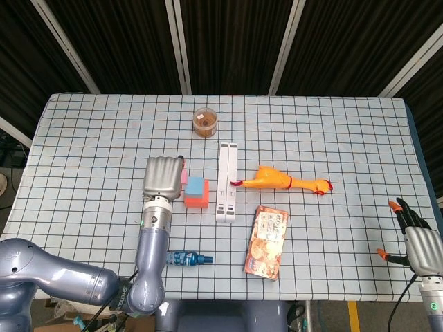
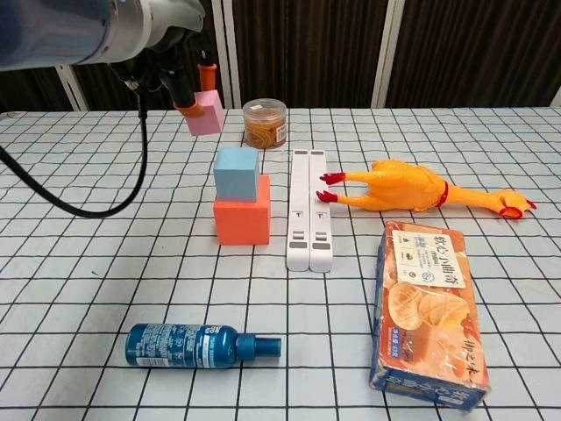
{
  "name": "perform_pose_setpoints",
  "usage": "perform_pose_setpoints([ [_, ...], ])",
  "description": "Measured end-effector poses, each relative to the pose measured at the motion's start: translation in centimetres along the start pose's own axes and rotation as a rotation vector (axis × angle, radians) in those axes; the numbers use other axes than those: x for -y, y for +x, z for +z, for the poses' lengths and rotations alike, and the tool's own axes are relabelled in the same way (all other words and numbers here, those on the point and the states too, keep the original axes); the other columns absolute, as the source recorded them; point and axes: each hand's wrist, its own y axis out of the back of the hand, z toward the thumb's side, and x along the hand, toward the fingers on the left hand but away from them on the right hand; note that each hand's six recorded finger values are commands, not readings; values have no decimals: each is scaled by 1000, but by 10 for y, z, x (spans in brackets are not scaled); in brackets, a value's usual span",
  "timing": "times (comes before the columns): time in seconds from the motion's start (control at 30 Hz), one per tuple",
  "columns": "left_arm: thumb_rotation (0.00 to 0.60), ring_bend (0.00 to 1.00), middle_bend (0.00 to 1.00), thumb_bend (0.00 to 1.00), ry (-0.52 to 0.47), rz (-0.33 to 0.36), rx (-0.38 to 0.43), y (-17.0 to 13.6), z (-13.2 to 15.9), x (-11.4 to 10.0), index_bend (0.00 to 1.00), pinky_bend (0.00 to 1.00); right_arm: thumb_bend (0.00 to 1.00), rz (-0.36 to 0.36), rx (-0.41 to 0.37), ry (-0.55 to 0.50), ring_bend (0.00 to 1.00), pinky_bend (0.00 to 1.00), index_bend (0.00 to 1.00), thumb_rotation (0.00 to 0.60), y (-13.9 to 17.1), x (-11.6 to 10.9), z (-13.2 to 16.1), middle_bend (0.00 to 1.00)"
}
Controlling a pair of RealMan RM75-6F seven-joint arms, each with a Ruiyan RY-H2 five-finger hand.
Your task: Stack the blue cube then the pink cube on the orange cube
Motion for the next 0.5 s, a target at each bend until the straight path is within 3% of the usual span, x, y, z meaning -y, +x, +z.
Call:
perform_pose_setpoints([
  [0.5, 600, 731, 919, 401, -32, -46, -20, 5, 7, 9, 415, 740, 42, 0, -1, -1, 149, 248, 103, 600, 0, 0, -1, 46],
])
